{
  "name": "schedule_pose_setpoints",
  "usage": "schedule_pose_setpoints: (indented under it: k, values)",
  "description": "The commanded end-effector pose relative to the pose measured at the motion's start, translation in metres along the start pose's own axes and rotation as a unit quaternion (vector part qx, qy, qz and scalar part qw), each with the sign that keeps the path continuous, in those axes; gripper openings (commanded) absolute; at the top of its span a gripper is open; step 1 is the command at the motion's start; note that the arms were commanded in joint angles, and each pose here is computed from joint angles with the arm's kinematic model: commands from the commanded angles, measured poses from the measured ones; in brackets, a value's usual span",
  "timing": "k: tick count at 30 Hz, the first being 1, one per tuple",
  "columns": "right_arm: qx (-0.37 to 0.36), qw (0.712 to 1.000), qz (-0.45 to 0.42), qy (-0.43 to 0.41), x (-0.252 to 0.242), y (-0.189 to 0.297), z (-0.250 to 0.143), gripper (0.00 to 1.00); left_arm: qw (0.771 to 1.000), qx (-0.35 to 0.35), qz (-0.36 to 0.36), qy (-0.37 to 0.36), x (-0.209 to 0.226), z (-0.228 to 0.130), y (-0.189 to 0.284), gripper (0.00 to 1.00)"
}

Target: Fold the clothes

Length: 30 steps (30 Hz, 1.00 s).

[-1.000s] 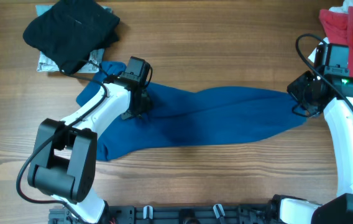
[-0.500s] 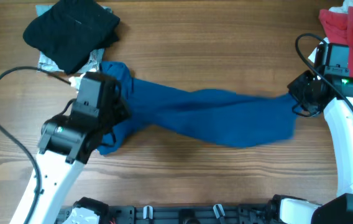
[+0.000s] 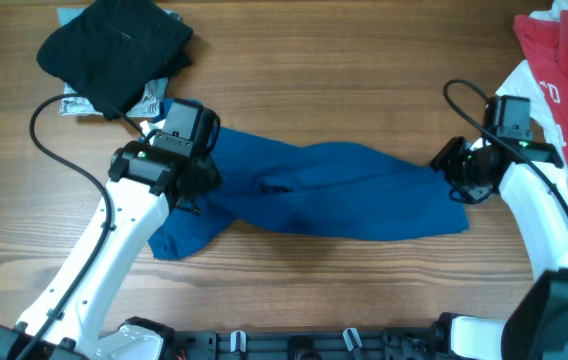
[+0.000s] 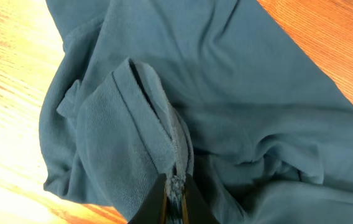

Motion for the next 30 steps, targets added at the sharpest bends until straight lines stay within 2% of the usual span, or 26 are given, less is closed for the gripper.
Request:
schedule_pose_setpoints:
  k: [1, 2, 4, 7, 9, 11, 19, 22, 26, 30]
  values:
    - [0.009, 1.000, 0.005, 0.012, 0.004, -0.023, 0.005, 0.61, 1.000, 0.001, 0.011, -0.003, 0.001, 0.002, -0.003, 0.04]
    - [0.007, 1.000, 0.012, 0.013, 0.007, -0.027, 0.007, 0.60, 1.000, 0.001, 0.011, -0.003, 0.001, 0.002, -0.003, 0.04]
    - [0.002, 1.000, 0.012, 0.017, 0.008, -0.033, 0.010, 0.47, 1.000, 0.001, 0.011, -0.003, 0.001, 0.002, -0.004, 0.04]
    - [-0.011, 0.999, 0.020, 0.034, 0.012, -0.035, 0.015, 0.35, 1.000, 0.001, 0.011, -0.003, 0.001, 0.002, -0.004, 0.04]
    - [-0.009, 0.999, 0.015, 0.038, 0.010, -0.037, 0.015, 0.38, 1.000, 0.001, 0.011, -0.003, 0.001, 0.002, -0.004, 0.04]
    - [-0.022, 0.997, -0.071, 0.035, -0.012, -0.041, 0.014, 0.40, 1.000, 0.001, 0.011, -0.003, 0.001, 0.002, -0.004, 0.04]
    - [0.014, 0.998, -0.052, 0.026, -0.003, -0.031, 0.010, 0.47, 1.000, 0.001, 0.011, -0.003, 0.001, 0.002, -0.004, 0.04]
    - [0.017, 0.998, -0.055, 0.025, -0.004, -0.032, 0.009, 0.40, 1.000, 0.001, 0.011, -0.003, 0.001, 0.002, -0.004, 0.04]
    - [0.022, 0.997, -0.063, 0.025, -0.011, -0.039, 0.003, 0.40, 1.000, 0.001, 0.011, -0.003, 0.001, 0.002, -0.004, 0.04]
    - [0.010, 0.998, -0.051, 0.022, -0.011, -0.045, 0.004, 0.34, 1.000, 0.001, 0.011, -0.003, 0.001, 0.002, -0.004, 0.04]
Point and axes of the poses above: each gripper's point midway between its finger pads, its own y axis back along the fingers, its own x axis along the line the jaws close on, z = x × y, the point moved 7 cm from there along y, back along the fingers, and after that the axes turned 11 degrees about -y, right-handed, at the moved point
